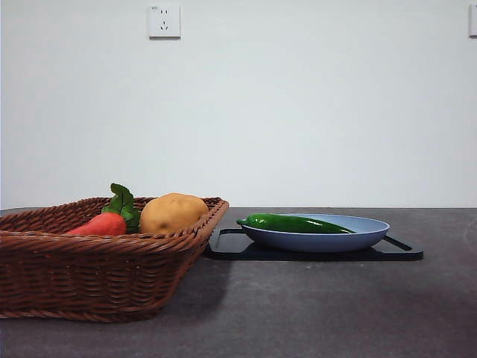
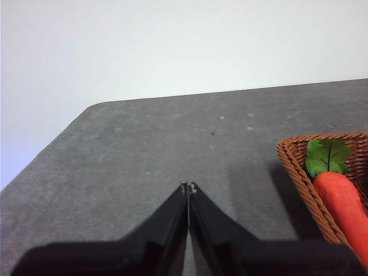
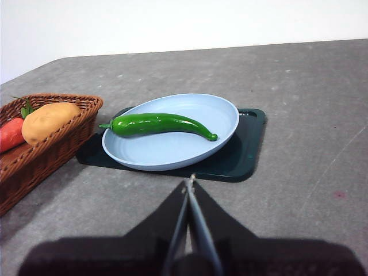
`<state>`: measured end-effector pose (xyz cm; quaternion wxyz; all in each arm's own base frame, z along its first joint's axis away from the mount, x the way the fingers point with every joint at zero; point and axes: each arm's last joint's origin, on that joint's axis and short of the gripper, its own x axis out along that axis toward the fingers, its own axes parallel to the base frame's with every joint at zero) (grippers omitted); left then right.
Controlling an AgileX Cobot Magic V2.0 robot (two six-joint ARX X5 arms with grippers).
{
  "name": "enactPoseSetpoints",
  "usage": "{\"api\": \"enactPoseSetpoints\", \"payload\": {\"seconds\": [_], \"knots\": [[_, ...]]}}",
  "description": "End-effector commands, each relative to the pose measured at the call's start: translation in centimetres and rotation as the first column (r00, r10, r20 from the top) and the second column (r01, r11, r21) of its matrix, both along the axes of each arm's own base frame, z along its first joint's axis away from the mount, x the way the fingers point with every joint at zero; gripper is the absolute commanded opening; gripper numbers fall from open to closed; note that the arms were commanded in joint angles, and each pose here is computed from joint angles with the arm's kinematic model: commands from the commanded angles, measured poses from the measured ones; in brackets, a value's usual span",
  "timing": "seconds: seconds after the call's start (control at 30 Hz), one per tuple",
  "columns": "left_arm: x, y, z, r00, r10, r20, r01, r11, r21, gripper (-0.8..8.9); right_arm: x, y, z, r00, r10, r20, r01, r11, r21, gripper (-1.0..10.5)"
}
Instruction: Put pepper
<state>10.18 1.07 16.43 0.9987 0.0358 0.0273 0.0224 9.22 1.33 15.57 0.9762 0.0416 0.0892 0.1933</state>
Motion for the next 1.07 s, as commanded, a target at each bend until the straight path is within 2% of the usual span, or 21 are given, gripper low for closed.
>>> {"api": "enactPoseSetpoints", "payload": {"seconds": [0.03, 1.07], "knots": [[0.02, 0.05, -0.18, 1.0, 0.005, 0.002, -0.004, 1.0, -0.005, 0.08, 0.03, 0.01, -0.32, 1.0, -0.002, -0.01, 0.002, 1.0, 0.008, 0.1], [0.02, 0.05, -0.18, 1.0, 0.005, 0.002, -0.004, 1.0, -0.005, 0.08, 0.03, 0.01, -0.32, 1.0, -0.002, -0.01, 0.002, 1.0, 0.008, 0.1]]}}
